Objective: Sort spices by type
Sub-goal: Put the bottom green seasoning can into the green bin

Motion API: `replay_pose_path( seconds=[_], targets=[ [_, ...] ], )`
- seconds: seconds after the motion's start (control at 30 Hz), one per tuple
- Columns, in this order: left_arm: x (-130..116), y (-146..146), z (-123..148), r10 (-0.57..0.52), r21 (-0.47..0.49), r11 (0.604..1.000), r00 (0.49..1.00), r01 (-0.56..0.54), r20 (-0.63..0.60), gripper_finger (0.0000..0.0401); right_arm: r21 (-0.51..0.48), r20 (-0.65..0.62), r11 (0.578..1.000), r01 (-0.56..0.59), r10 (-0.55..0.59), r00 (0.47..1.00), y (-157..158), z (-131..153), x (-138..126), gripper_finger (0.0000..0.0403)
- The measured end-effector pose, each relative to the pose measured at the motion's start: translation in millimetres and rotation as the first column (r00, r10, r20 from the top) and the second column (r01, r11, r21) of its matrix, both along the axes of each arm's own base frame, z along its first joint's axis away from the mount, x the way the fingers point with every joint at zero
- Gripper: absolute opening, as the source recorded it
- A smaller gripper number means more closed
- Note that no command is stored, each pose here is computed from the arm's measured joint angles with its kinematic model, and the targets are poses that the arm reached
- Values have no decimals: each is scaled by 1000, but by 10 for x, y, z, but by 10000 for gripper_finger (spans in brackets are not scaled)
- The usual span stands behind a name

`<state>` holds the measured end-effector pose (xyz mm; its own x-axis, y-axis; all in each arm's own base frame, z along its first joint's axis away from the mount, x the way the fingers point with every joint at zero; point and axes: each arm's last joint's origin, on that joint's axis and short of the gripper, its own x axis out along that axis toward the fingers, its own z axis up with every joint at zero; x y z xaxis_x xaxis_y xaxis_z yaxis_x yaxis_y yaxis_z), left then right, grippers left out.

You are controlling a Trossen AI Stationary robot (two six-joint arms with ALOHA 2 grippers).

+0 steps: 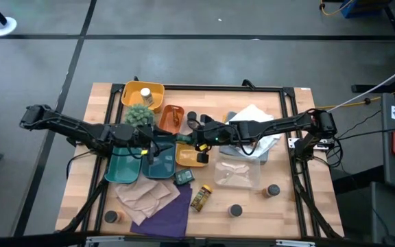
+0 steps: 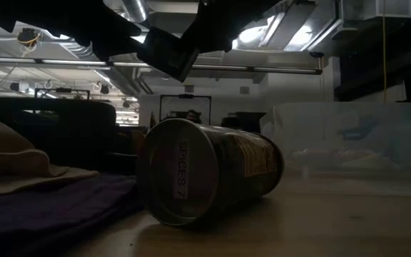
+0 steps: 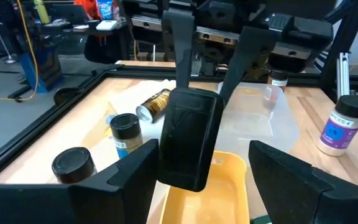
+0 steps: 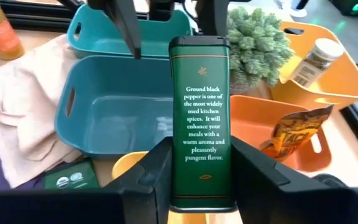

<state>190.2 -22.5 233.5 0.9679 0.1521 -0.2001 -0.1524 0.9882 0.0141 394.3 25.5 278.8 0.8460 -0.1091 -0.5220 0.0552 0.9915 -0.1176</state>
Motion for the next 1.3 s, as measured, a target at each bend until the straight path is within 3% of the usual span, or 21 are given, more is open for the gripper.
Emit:
replay_pose_path(
  seconds=[0.37, 0.9, 1.03, 1.23, 1.3],
  targets=[
    [0, 0, 1, -6, 32, 999, 1000, 6, -4, 233, 23, 9, 999, -38, 38, 999, 14, 8, 6, 135],
    [2, 0, 4, -5, 25, 1000, 1000, 5, 0, 229, 45, 120, 995, -90, 84, 989, 34, 102, 57, 135],
    [3, 0, 9, -8, 38, 999, 1000, 8, 4, 199, 45, 120, 995, -90, 84, 989, 34, 102, 57, 135],
    [4, -7, 7, -32, 45, 998, 999, 32, 0, 120, 46, 120, 995, -90, 84, 989, 34, 102, 57, 136],
    [4, -8, 7, -33, 42, 999, 999, 33, 0, 117, 46, 120, 995, -90, 84, 989, 35, 102, 57, 136]
  ],
)
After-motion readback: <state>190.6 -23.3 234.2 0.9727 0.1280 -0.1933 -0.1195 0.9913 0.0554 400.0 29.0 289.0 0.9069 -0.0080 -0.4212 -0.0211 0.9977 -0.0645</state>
